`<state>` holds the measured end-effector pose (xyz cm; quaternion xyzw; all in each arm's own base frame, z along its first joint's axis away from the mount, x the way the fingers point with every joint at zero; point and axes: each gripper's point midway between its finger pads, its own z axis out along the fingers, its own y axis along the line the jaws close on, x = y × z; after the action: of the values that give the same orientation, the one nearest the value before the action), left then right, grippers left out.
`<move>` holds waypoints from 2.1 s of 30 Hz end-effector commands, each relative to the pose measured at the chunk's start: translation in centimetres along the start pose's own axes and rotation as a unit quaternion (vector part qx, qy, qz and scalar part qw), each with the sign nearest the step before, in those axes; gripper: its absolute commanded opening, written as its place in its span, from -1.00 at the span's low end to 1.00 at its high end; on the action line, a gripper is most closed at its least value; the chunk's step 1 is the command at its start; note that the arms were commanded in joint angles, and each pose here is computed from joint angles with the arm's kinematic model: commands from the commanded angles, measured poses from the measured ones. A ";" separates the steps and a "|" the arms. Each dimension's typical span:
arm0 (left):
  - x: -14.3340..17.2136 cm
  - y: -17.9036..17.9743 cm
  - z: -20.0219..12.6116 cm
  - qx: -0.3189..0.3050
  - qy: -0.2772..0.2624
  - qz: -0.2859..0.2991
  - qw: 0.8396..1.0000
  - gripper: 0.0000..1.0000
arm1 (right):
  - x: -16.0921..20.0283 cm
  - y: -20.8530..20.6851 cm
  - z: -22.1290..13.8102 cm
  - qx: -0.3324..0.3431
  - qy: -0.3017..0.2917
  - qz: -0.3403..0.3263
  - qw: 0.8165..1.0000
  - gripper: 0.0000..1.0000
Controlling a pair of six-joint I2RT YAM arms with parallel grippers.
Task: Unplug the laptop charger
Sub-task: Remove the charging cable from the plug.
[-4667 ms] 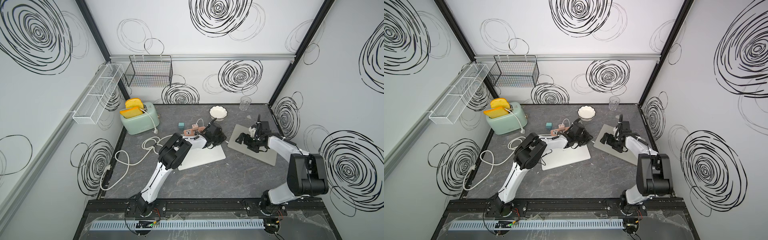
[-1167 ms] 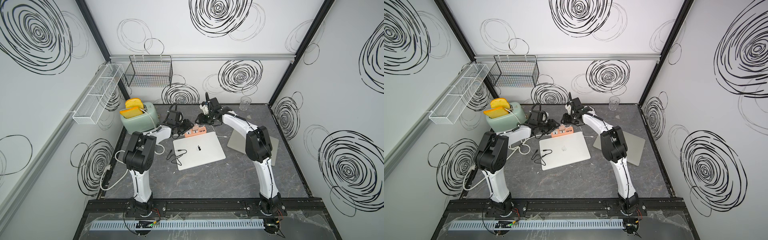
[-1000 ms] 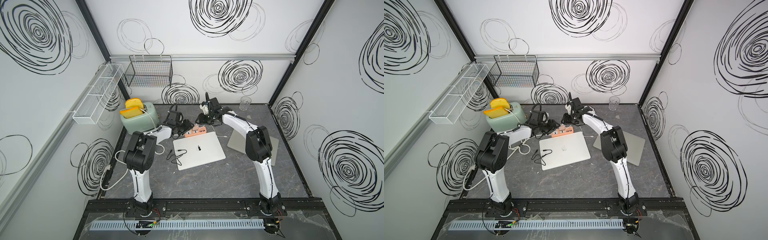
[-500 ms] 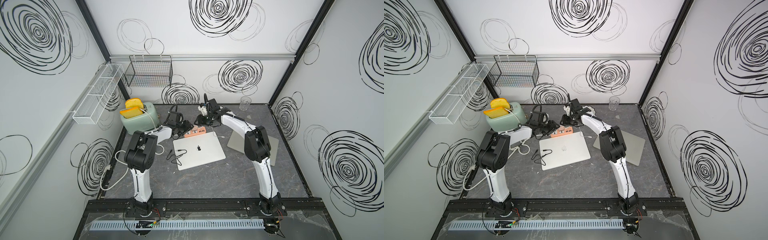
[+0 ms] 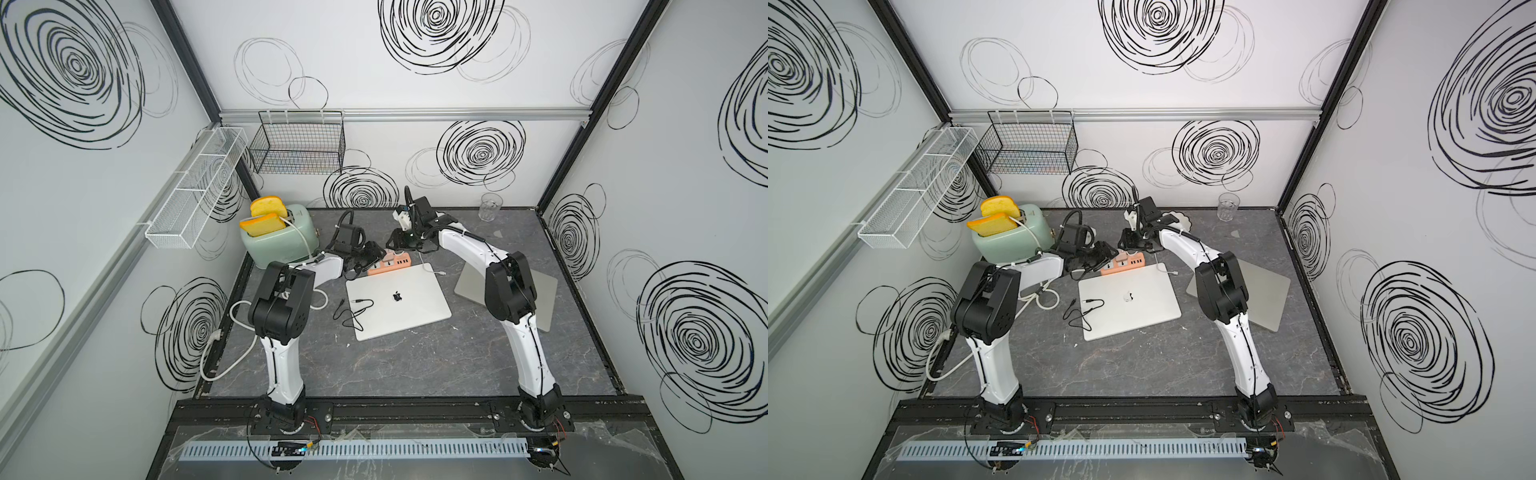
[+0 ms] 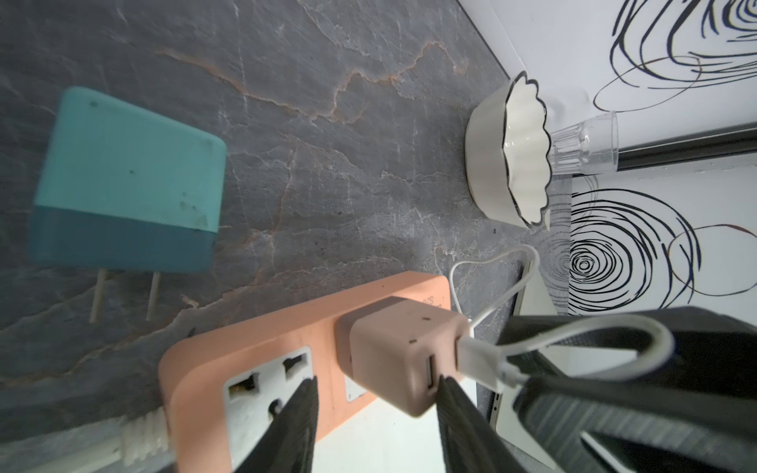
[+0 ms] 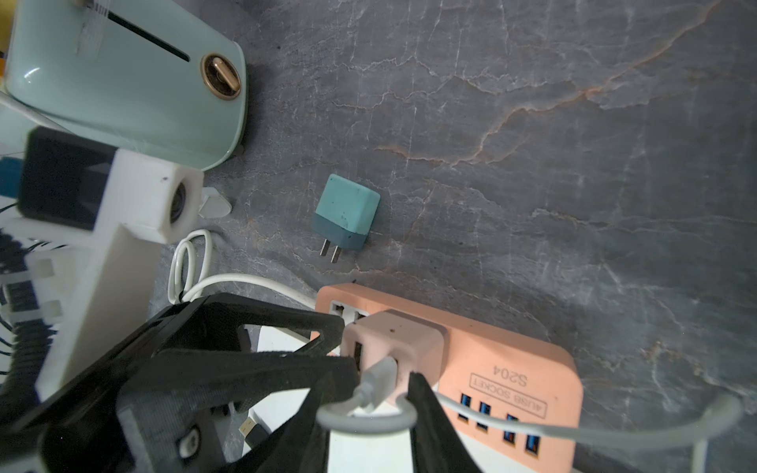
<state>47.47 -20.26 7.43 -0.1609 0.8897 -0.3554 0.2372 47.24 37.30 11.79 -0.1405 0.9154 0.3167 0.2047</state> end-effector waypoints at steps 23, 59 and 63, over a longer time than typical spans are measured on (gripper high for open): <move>1.0 2.0 0.8 -0.022 0.012 -0.017 1.000 0.02 | 2.3 1.5 1.6 0.015 0.035 -0.024 0.999 -0.65; 2.7 5.3 0.7 -0.051 0.028 -0.035 0.998 0.01 | -1.7 5.4 -2.7 0.017 -0.009 -0.045 0.999 -1.00; 2.8 5.6 0.7 -0.055 0.028 -0.037 0.997 0.00 | -2.1 5.7 -3.3 0.015 -0.016 -0.046 0.999 -1.00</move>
<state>47.38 -19.94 6.96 -0.1589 0.8807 -0.3713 0.2475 46.73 38.00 12.71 -0.1579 0.9327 0.2526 0.2032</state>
